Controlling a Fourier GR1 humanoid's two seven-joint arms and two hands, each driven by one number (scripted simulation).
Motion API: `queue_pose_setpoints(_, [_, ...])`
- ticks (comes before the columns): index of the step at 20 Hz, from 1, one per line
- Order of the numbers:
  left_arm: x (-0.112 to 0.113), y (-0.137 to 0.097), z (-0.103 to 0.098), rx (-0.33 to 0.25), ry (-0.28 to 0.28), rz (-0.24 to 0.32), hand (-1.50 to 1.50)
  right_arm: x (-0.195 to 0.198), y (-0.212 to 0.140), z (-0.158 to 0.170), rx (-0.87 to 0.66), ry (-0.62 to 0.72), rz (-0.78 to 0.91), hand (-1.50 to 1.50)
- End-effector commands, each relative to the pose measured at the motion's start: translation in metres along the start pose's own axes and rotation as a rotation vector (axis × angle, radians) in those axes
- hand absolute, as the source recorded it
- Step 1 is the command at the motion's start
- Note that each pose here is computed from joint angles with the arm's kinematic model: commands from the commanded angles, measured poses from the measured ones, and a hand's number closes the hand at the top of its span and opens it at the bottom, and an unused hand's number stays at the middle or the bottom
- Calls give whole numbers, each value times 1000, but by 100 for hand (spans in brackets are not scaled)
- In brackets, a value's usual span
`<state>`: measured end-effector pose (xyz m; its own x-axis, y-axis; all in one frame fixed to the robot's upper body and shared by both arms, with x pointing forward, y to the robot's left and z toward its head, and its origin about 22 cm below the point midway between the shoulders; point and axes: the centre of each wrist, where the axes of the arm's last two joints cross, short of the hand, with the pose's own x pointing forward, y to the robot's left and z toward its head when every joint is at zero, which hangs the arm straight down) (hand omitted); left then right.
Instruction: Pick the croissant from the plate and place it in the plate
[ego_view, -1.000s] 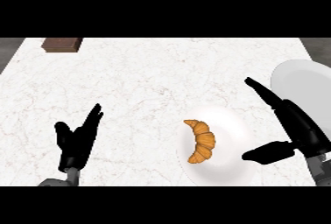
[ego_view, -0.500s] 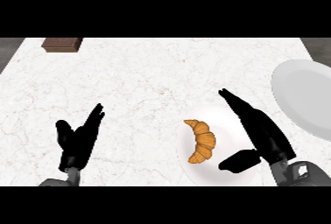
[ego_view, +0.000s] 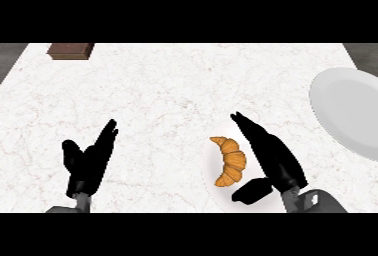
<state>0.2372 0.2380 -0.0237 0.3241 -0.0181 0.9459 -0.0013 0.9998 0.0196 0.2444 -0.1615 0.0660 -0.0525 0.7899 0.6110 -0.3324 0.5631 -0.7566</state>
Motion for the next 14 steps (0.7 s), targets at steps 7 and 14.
queue_pose_setpoints(7, [-9,-10,-2,-18,53,1,0,7,6,-16,-25,94,103,-150])
queue_pose_setpoints(14, [-11,4,-4,-29,64,5,0,-7,32,-39,30,105,121,-150])
